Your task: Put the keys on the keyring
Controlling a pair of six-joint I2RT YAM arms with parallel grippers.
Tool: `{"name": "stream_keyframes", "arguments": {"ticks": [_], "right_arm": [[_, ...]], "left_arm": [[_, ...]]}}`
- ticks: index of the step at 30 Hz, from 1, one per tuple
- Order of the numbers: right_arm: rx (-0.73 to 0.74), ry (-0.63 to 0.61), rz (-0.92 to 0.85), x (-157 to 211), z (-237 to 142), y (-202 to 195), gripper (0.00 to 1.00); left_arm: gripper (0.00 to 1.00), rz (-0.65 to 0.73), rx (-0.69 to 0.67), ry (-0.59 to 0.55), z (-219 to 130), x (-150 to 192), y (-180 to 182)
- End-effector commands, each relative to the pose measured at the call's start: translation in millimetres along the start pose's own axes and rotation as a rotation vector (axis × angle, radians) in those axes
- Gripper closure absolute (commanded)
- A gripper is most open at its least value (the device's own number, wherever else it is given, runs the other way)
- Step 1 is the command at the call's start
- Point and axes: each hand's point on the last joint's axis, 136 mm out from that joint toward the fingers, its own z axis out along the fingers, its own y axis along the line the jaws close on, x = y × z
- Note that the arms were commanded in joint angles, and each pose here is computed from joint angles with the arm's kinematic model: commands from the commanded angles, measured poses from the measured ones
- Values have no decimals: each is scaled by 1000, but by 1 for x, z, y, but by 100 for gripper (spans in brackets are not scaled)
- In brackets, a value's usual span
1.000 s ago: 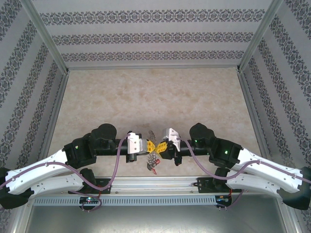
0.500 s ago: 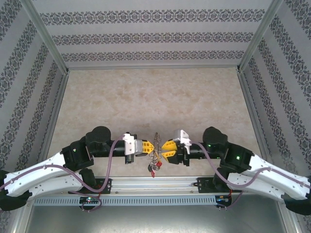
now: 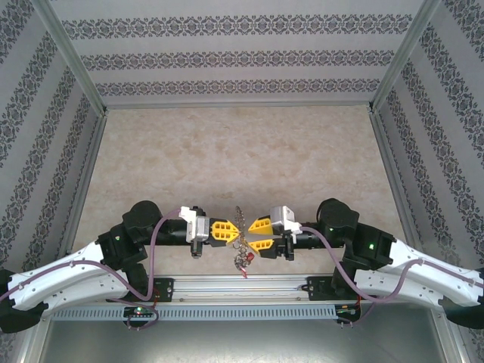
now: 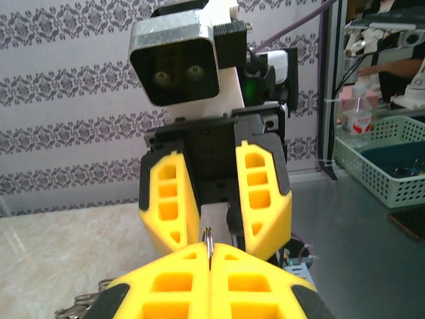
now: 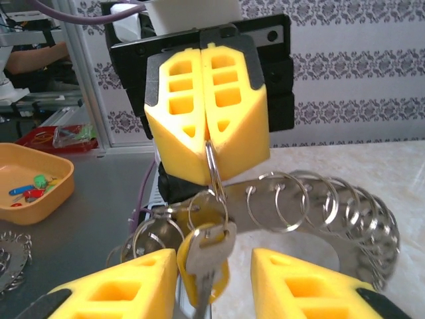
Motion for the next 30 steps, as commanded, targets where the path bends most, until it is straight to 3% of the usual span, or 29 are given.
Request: {"name": "stream_keyframes", "arguments": {"ticks": [1,22,30], "right_arm": [[-59,-112,-78,-36,-4,14,66],[-86,-166,-90,-47,1,18,72],[-68,-128,-85,-39,7,13,97]], "left_arm": [[100,30,20,-129,-3,-33,-2],[100,24,40,-128,-3,-30,-5],[100,27,39,-131,-3,-31,-5]]}}
